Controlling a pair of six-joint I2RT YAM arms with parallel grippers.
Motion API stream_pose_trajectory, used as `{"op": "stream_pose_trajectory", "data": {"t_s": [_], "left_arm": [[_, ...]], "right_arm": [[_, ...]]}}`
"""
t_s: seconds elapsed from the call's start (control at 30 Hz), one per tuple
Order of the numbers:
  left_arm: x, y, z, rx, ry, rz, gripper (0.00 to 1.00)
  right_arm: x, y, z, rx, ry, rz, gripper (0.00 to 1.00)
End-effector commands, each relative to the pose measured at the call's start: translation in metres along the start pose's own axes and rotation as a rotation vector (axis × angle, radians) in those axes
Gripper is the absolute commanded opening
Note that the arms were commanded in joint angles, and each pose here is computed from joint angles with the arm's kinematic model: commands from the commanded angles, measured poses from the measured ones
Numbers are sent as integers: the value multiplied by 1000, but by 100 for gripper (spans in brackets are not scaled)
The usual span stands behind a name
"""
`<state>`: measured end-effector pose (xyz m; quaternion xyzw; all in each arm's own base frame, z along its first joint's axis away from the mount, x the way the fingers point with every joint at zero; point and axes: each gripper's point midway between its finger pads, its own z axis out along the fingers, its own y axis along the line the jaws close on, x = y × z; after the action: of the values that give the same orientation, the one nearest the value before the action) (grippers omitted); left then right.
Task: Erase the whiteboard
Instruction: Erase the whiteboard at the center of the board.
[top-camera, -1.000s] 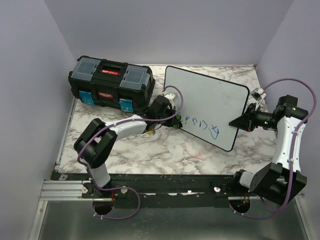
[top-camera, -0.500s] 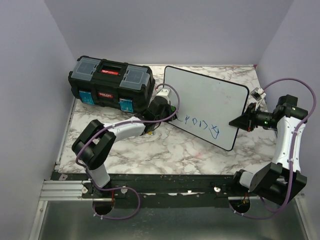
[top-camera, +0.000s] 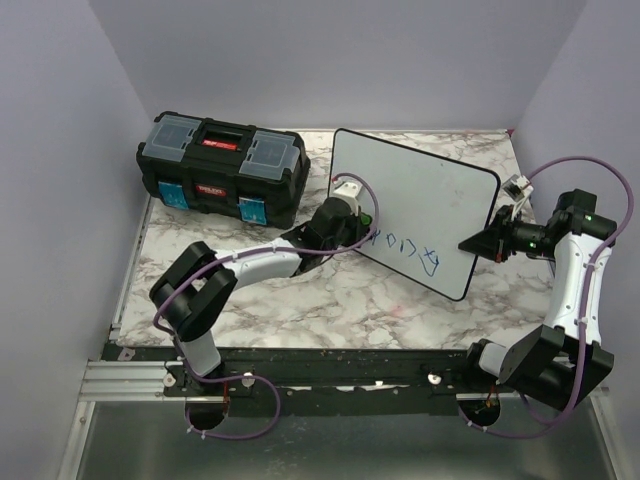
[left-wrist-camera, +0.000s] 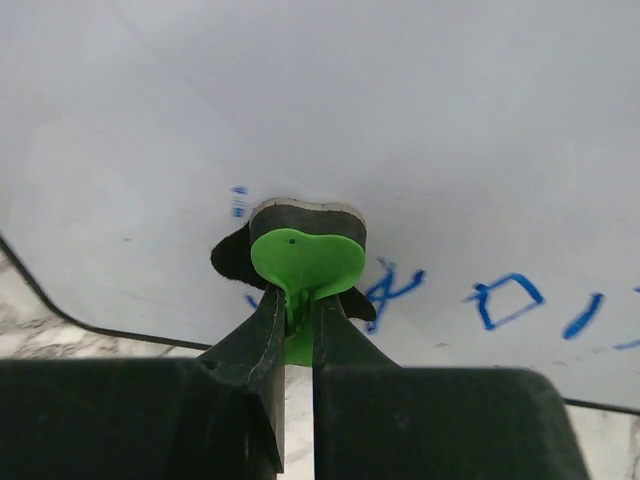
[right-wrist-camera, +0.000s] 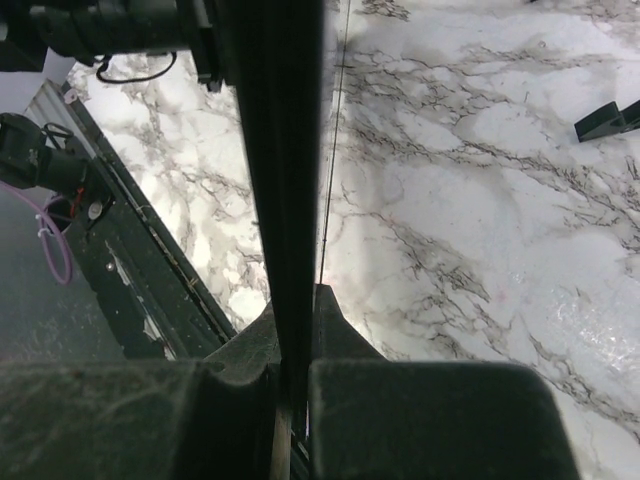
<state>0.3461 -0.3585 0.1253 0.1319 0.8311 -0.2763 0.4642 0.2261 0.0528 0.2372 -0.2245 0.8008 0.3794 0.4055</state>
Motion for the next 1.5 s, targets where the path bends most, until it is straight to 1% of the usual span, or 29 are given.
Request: {"op": "stream_pose_trajectory", "data": {"t_s": [0.0, 0.07, 0.23, 0.37, 0.5, 0.6, 0.67, 0.77, 0.87, 0.97, 1.07, 1.13, 1.27, 1.47], "left_arm": [[-19, -45, -2, 133, -76, 35, 0], [-27, -31, -1, 88, -95, 34, 0], [-36, 18, 1, -6, -113, -38, 0], [-35, 32, 4, -37, -102, -34, 0], [-34, 16, 7, 9, -94, -30, 0], [-36, -17, 3, 75, -103, 33, 0], [-42, -32, -1, 93, -120, 77, 0], [-56, -34, -6, 77, -147, 101, 0], [-62, -22, -5, 48, -133, 106, 0], [-48, 1, 1, 12, -86, 69, 0], [-25, 26, 4, -21, -35, 2, 0], [-17, 34, 3, -24, -21, -22, 0], [-4, 23, -1, 26, -5, -4, 0], [37, -3, 0, 91, 22, 0, 0]], "right_arm": [[-21, 31, 3, -116, -116, -4, 1], [-21, 32, 2, -115, -116, -7, 1], [-21, 33, 2, -114, -117, -12, 1], [-22, 33, 2, -114, -119, -12, 1], [-22, 33, 2, -115, -120, -12, 1], [-22, 33, 2, -116, -119, -8, 1], [-21, 32, 2, -117, -118, -4, 1], [-21, 31, 2, -116, -118, -4, 1], [-22, 32, 2, -115, -118, -5, 1], [-22, 31, 2, -114, -119, -5, 1], [-22, 32, 2, -113, -121, -7, 1], [-22, 32, 2, -114, -123, -7, 1], [-23, 32, 2, -115, -124, -5, 1], [-23, 32, 2, -114, -126, -7, 1]]}}
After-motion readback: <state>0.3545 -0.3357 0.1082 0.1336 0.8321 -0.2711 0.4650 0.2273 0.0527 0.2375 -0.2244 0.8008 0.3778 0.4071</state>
